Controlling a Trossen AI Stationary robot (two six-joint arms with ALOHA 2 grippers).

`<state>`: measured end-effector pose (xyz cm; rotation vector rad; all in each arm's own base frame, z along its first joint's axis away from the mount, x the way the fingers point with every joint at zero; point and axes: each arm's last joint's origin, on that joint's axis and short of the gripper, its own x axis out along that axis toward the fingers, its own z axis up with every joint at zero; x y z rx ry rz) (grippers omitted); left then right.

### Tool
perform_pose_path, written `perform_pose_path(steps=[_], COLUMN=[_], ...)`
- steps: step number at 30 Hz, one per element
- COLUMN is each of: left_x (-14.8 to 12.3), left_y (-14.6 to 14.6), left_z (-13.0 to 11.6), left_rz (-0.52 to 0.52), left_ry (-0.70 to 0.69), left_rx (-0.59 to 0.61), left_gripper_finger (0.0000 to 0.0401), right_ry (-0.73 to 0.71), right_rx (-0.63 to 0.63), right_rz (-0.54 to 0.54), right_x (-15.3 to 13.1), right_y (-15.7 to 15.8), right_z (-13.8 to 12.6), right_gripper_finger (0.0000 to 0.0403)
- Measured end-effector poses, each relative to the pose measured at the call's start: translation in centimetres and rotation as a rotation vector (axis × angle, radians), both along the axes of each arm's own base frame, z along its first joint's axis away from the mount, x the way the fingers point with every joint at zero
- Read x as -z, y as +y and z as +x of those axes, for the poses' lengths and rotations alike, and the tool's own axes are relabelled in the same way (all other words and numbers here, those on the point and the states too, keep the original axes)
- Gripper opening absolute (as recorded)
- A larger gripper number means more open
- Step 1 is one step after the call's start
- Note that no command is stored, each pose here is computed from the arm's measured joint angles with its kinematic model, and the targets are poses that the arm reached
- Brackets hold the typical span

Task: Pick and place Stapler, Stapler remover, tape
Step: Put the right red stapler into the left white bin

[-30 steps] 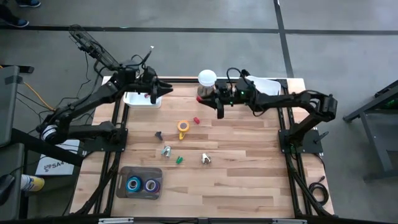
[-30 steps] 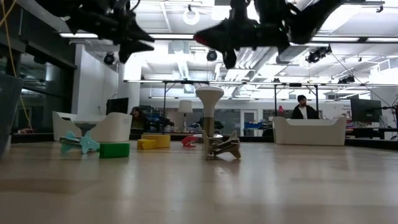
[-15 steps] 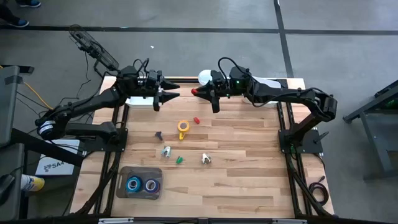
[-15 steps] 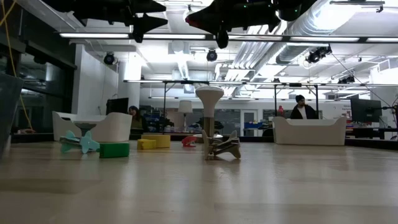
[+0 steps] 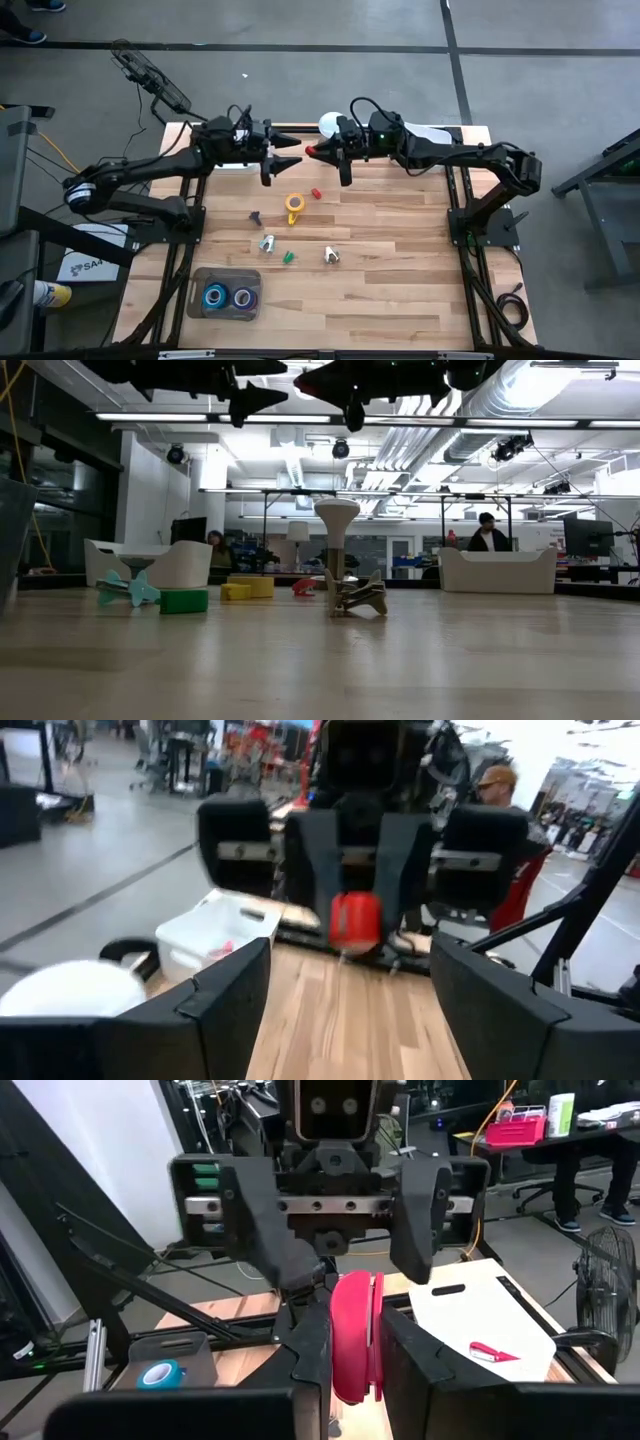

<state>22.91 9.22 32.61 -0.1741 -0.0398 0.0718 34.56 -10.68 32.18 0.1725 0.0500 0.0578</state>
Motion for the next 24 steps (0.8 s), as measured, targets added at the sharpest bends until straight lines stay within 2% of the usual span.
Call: perform_pose_path(steps=[6, 15, 24], left_x=[0.1, 0.6, 0.7], left_y=[-0.2, 0.1, 0.1], left_z=[0.9, 1.3, 1.4], left_rz=[0.014, 0.006, 0.004], left_ry=[-0.038, -0.024, -0.021], left_rx=[0.019, 0.006, 0.001], left_gripper_finger=[0.0270, 0.0268, 0.0222], right_ry=[0.017, 0.021, 0.021], right_rx=[-0.001, -0.006, -0.007], right_rz=[0.006, 0.000, -0.011], right_x=[0.2, 0.2, 0.2], right_y=[0.0, 0.2, 0.2], right_z=[0.0, 0.0, 0.0], right_gripper_finger=[0.0047, 0.0047, 0.0047])
